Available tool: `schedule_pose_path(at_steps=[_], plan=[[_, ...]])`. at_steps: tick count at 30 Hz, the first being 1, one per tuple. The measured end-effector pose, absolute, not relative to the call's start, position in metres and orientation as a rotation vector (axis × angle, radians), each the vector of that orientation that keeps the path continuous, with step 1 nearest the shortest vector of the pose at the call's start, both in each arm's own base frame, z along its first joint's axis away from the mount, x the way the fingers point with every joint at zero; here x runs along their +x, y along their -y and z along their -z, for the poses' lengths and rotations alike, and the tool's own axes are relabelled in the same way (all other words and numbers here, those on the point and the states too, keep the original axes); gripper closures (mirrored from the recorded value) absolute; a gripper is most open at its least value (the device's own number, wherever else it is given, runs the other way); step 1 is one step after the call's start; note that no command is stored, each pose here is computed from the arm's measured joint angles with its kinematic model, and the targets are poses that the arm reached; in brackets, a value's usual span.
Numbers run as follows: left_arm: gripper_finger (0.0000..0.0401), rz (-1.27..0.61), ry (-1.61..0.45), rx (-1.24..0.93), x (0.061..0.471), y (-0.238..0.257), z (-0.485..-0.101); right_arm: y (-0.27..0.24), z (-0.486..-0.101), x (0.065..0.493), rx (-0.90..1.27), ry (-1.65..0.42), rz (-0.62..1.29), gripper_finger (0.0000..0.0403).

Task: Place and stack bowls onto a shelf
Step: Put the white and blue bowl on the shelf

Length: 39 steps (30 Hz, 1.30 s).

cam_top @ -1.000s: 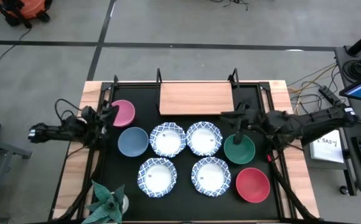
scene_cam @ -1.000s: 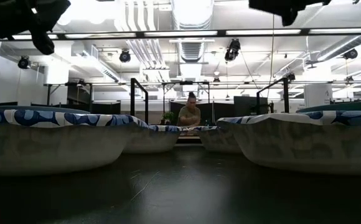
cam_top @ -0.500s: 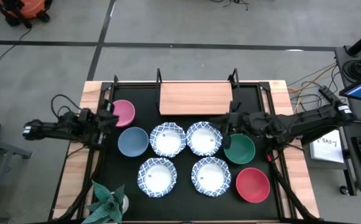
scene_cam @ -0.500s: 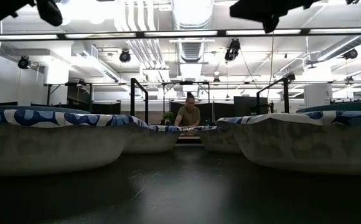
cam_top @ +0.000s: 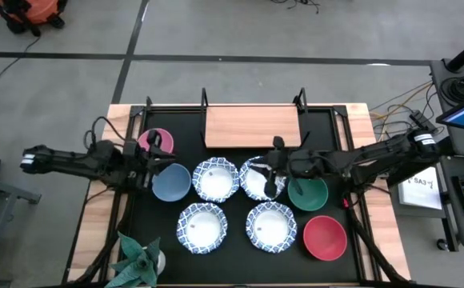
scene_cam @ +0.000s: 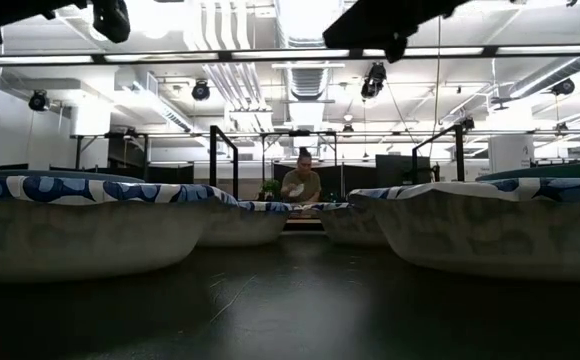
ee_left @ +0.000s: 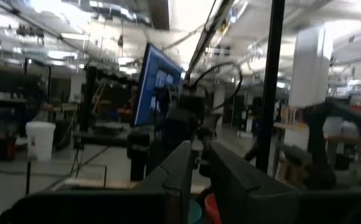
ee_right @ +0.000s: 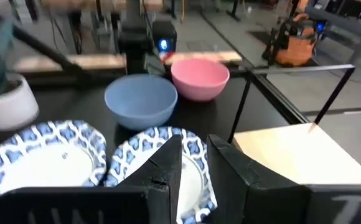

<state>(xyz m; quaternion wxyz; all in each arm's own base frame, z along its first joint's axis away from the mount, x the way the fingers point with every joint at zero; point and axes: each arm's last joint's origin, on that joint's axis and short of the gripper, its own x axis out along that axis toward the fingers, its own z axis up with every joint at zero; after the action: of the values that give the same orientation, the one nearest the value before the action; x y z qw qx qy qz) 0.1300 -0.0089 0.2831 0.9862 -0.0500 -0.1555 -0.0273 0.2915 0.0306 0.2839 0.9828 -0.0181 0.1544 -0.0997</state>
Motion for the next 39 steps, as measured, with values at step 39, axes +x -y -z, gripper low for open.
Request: schedule_pose_path(at_steps=[39], plan=[[0.0364,-0.247,-0.296,-0.054,0.133,0.001,-0.273,-0.023,-0.292,0.361,-0.206,-0.761,0.221,0.0335]])
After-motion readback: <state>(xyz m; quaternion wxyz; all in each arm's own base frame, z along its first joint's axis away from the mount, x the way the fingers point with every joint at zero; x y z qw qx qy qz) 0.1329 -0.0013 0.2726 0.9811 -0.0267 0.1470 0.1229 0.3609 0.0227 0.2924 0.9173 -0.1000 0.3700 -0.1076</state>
